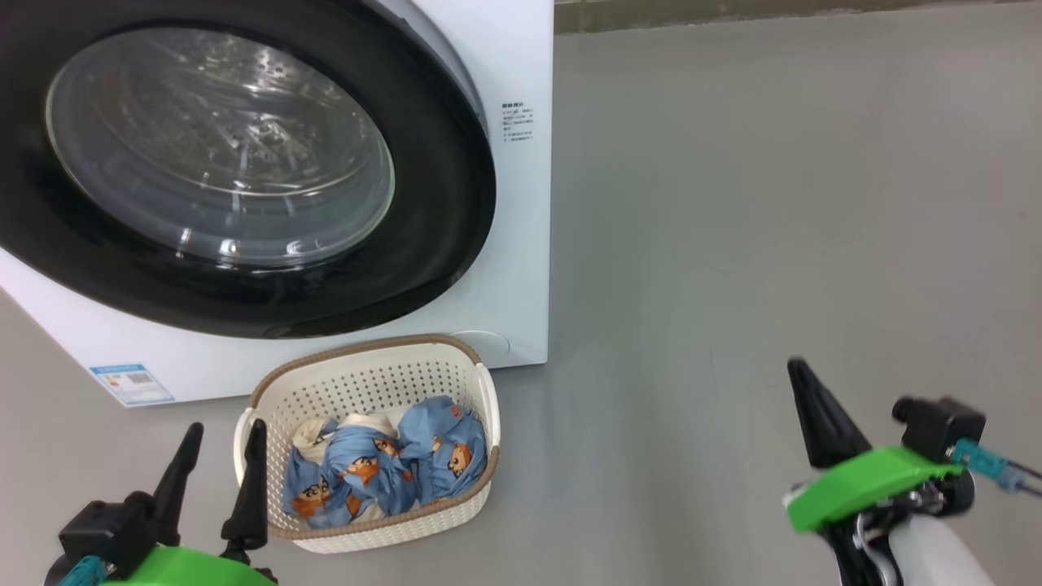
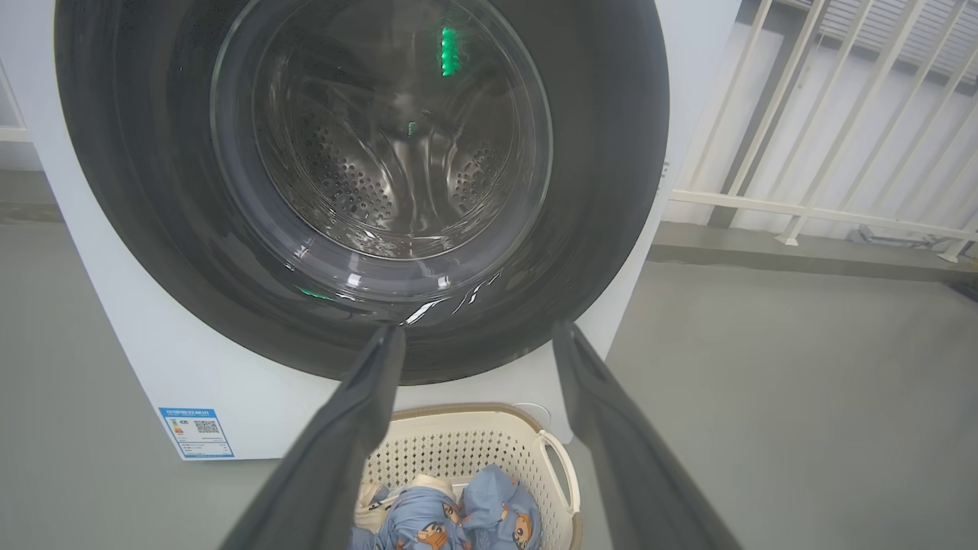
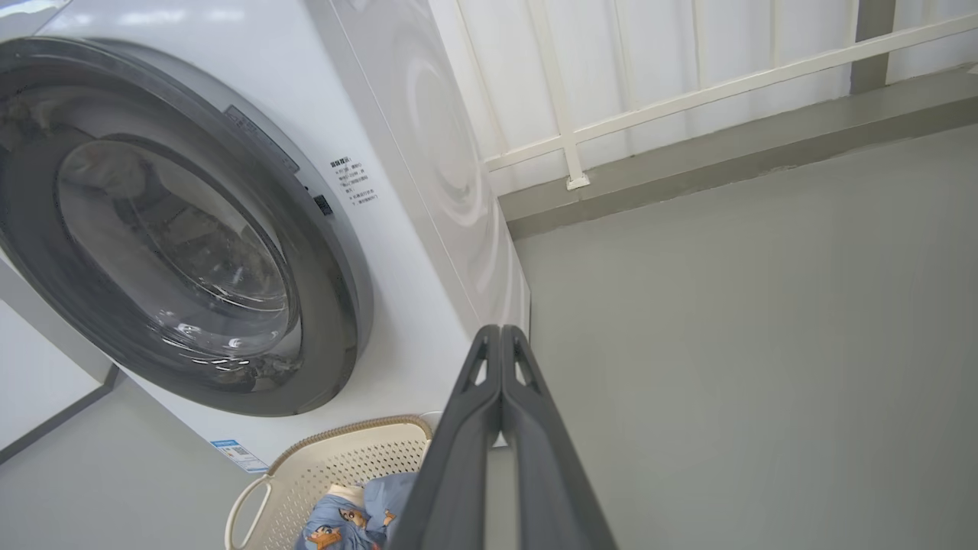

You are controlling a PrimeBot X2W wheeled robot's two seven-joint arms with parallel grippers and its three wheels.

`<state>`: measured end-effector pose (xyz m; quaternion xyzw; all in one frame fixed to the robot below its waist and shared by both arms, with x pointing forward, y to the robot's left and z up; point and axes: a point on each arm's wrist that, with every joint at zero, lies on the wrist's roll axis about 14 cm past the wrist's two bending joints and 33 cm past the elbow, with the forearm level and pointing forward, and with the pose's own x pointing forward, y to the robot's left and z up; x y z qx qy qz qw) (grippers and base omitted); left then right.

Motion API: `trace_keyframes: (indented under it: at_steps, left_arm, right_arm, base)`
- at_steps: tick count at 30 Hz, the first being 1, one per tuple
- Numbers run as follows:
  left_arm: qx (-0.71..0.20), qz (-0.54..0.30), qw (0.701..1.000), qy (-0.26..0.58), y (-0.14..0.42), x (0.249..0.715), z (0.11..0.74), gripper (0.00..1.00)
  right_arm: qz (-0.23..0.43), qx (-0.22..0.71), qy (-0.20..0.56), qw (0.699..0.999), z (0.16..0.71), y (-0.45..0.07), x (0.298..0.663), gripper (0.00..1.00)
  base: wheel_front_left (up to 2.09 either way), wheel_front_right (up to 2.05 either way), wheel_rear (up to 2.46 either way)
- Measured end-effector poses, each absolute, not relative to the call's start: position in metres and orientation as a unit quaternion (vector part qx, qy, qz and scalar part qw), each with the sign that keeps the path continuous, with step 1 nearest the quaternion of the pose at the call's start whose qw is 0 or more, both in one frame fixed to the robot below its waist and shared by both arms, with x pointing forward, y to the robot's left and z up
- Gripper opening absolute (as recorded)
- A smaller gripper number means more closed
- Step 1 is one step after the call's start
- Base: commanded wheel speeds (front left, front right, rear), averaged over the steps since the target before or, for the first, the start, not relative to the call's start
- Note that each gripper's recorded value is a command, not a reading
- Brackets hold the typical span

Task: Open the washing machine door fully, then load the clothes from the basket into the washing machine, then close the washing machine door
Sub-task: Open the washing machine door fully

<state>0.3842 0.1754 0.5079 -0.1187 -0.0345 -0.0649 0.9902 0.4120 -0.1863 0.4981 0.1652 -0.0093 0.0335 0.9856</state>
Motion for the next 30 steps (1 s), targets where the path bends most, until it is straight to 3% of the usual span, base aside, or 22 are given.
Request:
trace_keyframes:
  at_steps: [13,24,30]
  left_arm:
    - [-0.145,-0.06,0.987,-0.028,0.169,0.383,0.501,1.0]
    - [-0.153,-0.064,0.986,-0.024,0.165,0.39,0.5,1.0]
    - [-0.164,-0.06,0.984,-0.026,0.165,0.39,0.501,1.0]
  right_arm:
    - [0.056,0.377,-0.06,0.923,0.55,-0.161,0.466,0.0]
    - [0.116,0.531,-0.024,0.839,0.585,-0.136,0.516,0.0]
    - [0.147,0.554,0.005,0.819,0.594,-0.126,0.536,0.0]
  base:
    - [0.0,0.0,0.0]
    - [0.0,0.0,0.0]
    - [0.0,0.0,0.0]
